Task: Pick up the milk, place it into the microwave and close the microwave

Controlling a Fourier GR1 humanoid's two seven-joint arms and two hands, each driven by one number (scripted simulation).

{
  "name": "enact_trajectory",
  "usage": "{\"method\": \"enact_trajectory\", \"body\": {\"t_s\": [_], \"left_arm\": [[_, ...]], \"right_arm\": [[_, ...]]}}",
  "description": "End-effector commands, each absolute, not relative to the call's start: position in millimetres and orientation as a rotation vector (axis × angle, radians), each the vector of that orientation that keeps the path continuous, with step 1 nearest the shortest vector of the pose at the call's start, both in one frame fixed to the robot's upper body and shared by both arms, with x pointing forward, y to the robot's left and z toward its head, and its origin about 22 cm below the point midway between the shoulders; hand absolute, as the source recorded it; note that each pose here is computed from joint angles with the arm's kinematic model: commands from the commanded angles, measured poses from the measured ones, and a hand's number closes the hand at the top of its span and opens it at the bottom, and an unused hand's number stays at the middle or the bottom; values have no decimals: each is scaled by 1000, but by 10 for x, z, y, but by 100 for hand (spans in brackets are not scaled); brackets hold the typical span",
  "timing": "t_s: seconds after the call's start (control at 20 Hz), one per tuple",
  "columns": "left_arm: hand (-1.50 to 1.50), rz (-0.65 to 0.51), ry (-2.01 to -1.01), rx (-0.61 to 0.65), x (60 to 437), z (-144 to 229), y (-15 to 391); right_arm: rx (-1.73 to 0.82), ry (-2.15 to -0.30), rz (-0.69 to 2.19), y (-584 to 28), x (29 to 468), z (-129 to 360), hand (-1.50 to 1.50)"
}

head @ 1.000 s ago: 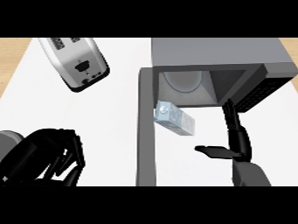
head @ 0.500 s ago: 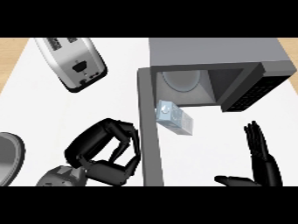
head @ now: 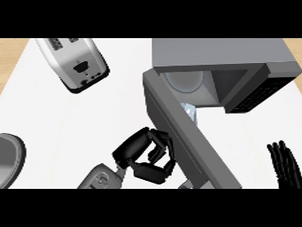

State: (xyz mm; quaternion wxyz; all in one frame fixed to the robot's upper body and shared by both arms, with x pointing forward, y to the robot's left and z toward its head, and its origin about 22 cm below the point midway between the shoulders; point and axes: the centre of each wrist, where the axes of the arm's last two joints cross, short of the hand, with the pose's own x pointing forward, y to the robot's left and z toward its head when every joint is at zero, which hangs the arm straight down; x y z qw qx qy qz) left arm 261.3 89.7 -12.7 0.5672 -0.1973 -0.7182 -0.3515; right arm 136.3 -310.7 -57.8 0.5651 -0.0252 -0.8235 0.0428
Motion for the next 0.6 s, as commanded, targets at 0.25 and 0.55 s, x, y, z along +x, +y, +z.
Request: {"method": "enact_trajectory", "body": {"t_s": [0.25,0.55], "left_arm": [[150,-768,-1760,-391,2610,-598,540],[150,-779,-1675,-411,2638,-620,395]], "right_arm": [[82,-2033,107,-3050,1175,11,-150],[133,-2070,190,-2990,1184,331,-150]]}}
